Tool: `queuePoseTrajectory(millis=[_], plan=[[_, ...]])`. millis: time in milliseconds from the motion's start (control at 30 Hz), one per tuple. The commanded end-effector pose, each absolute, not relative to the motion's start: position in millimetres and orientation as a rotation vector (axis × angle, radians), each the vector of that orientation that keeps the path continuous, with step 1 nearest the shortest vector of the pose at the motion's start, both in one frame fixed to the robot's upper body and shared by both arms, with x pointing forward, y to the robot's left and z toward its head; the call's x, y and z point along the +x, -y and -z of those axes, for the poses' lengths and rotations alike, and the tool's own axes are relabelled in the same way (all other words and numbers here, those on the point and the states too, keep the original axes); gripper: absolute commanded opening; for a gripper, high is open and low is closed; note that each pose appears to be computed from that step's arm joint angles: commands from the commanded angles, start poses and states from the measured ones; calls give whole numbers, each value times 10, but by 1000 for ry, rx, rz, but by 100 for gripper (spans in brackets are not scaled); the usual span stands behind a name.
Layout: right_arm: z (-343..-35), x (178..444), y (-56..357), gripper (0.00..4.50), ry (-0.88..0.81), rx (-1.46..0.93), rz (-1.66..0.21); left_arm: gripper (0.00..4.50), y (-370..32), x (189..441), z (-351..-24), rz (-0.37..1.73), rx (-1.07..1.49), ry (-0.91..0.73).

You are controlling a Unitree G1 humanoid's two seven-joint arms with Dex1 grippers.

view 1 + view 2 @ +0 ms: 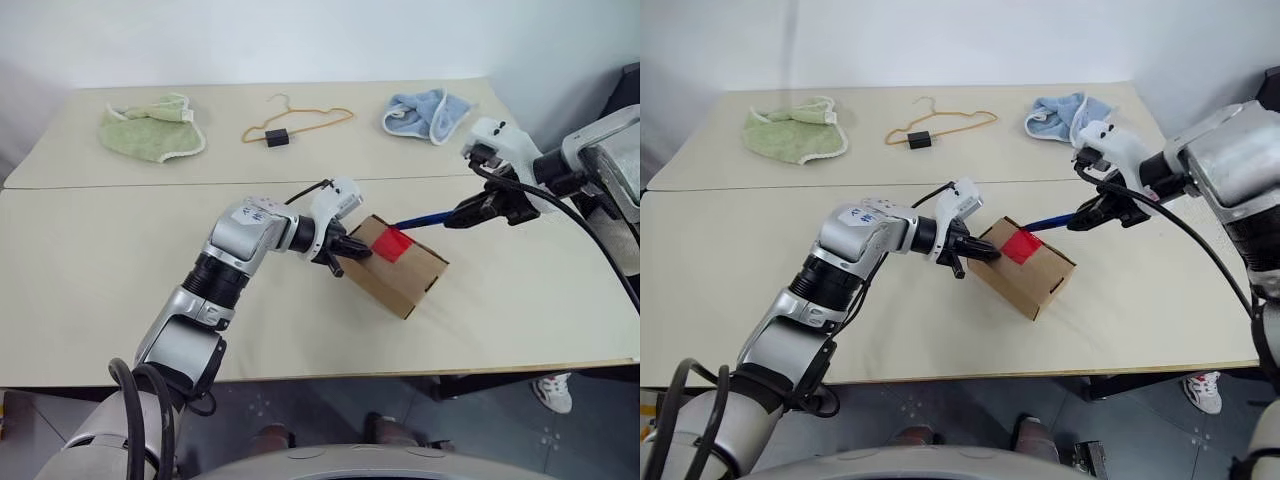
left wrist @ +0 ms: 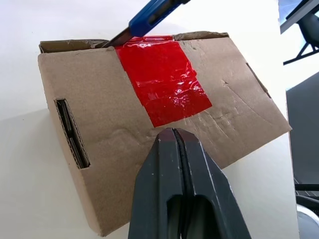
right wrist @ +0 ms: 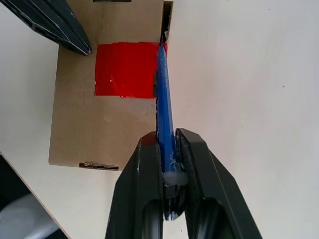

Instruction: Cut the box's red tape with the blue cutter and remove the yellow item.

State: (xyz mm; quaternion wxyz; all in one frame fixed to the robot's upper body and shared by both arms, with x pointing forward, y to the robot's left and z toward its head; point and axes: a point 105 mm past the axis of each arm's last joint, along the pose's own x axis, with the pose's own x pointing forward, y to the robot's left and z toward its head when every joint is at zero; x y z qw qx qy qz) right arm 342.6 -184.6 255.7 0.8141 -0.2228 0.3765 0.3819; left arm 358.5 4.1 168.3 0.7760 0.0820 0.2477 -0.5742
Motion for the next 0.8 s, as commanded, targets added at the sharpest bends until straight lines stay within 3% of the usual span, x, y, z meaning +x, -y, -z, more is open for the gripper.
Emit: queuePoseTrajectory(millis=[33, 800], plan=[[-2528, 3411, 1946, 15, -868, -495, -794, 0, -137, 3633, -1412, 1157, 209, -633], [-2603, 3478, 1936, 15, -929, -495, -798, 0, -104, 3693, -1406, 1133, 203, -624]])
